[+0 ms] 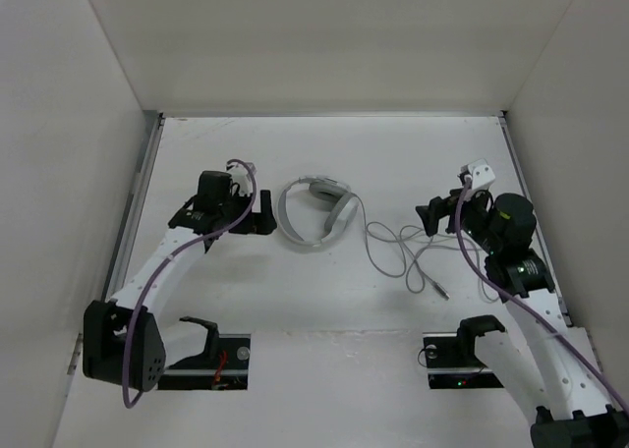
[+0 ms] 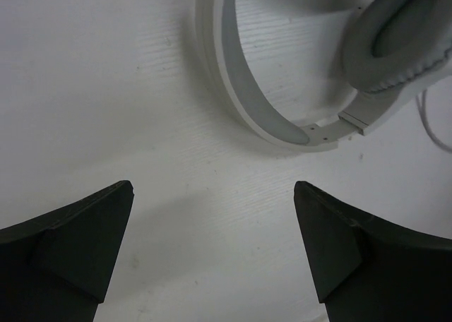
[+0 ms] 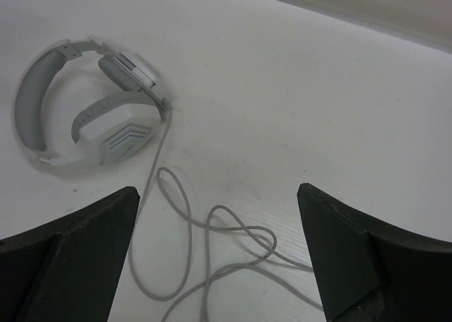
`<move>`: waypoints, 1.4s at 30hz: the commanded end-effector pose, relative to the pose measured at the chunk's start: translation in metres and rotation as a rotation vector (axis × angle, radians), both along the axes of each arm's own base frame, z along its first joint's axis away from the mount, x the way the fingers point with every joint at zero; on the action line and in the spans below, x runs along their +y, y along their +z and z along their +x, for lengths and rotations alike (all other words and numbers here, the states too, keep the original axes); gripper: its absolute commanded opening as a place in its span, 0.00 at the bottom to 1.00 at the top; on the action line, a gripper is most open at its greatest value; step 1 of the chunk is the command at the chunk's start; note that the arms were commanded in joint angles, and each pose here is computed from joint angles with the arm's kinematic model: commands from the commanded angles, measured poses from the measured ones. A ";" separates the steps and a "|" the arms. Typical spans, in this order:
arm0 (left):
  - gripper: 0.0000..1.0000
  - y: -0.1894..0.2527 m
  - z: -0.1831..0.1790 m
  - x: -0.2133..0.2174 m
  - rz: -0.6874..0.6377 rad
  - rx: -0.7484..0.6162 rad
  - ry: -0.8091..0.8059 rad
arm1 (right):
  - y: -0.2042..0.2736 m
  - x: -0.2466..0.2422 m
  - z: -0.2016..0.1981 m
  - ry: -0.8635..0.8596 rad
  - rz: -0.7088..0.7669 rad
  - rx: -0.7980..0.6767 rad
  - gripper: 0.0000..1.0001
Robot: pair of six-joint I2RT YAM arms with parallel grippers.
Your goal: Wrap the headphones
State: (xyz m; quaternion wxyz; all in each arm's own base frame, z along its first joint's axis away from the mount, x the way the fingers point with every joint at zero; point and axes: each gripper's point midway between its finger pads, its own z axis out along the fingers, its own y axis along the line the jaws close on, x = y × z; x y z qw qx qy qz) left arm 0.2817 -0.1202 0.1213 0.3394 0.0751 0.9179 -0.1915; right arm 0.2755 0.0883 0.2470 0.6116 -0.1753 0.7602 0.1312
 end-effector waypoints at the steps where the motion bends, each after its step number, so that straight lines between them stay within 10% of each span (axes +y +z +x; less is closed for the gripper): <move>1: 1.00 0.010 0.029 0.011 0.094 -0.066 0.124 | 0.018 -0.005 0.013 -0.061 0.063 0.001 1.00; 19: 0.93 -0.015 0.099 -0.053 0.107 -0.033 0.109 | 0.015 -0.009 0.045 -0.098 0.133 0.000 1.00; 28: 0.62 -0.062 0.076 -0.047 0.163 0.080 0.129 | 0.023 -0.026 0.060 -0.160 0.156 -0.007 1.00; 42: 0.44 -0.108 0.061 -0.043 0.227 0.082 0.155 | 0.018 -0.025 0.065 -0.166 0.186 0.020 1.00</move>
